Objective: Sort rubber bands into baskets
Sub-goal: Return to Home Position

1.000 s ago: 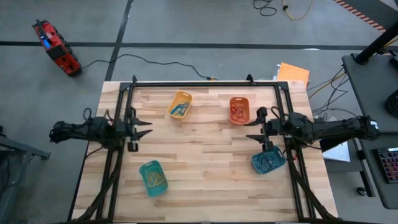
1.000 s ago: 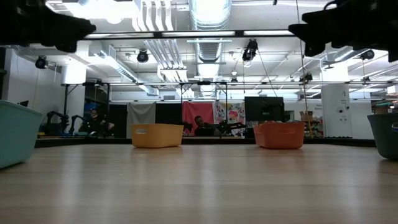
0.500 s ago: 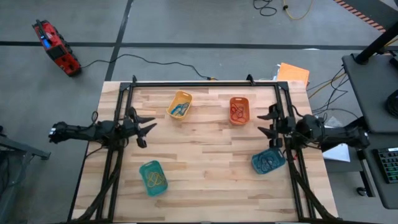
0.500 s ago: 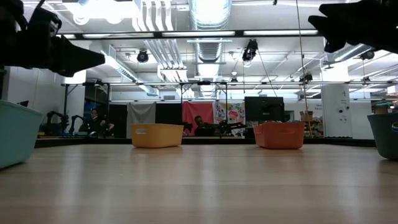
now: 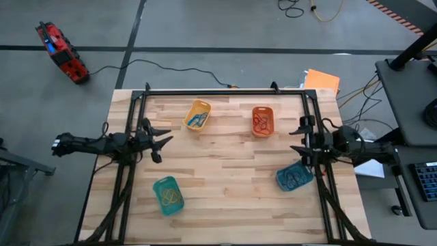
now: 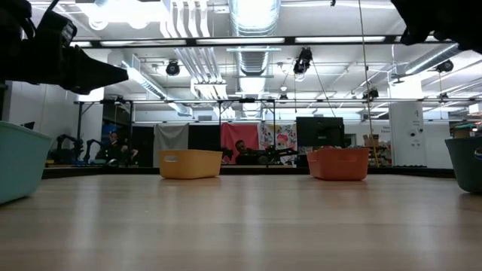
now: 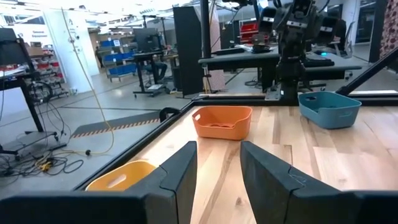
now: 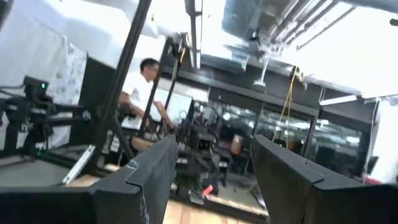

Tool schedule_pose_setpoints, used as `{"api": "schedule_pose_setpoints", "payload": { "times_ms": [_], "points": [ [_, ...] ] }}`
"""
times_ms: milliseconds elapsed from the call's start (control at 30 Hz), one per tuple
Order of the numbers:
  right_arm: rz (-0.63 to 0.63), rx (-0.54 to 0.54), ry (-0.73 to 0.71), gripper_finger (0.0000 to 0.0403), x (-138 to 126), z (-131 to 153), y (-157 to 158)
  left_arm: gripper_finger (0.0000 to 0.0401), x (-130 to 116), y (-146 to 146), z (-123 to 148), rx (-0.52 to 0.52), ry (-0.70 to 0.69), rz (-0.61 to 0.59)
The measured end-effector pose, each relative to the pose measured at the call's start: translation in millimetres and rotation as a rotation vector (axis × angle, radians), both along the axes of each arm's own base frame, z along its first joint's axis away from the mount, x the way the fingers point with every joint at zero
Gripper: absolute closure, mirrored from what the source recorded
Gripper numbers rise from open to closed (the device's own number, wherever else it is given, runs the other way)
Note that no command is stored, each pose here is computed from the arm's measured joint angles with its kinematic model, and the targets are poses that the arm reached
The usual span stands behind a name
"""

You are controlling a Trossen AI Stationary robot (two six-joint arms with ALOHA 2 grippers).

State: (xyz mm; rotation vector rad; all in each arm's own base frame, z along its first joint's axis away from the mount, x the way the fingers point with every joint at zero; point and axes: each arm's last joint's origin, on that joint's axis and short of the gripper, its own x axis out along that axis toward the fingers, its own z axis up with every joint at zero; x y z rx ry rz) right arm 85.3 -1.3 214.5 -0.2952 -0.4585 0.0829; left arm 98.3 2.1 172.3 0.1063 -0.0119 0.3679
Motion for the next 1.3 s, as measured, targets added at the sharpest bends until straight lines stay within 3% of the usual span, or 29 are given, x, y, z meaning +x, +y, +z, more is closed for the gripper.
{"api": "schedule_pose_setpoints", "payload": {
  "times_ms": [267, 433, 1000, 1300],
  "points": [
    [-0.02, -0.015, 0.133, 0.0202, -4.8, 16.3, 0.2, 0.0293, 1.6, -0.2, -1.8, 0.002, 0.023, 0.0],
    [0.059, -0.02, 0.087, 0.0202, -8.2, 24.1, 2.6, 0.0293, 2.5, -0.3, -2.8, 0.004, 0.036, -0.001],
    [0.105, -0.044, 0.195, 0.0202, 7.3, -21.1, 2.7, 0.0293, 4.6, -0.6, -5.5, 0.008, 0.069, -0.002],
    [0.12, -0.002, 0.212, 0.0202, 8.4, -24.2, 2.6, 0.0293, 5.8, -0.8, -7.1, 0.01, 0.089, -0.002]
  ]
}}
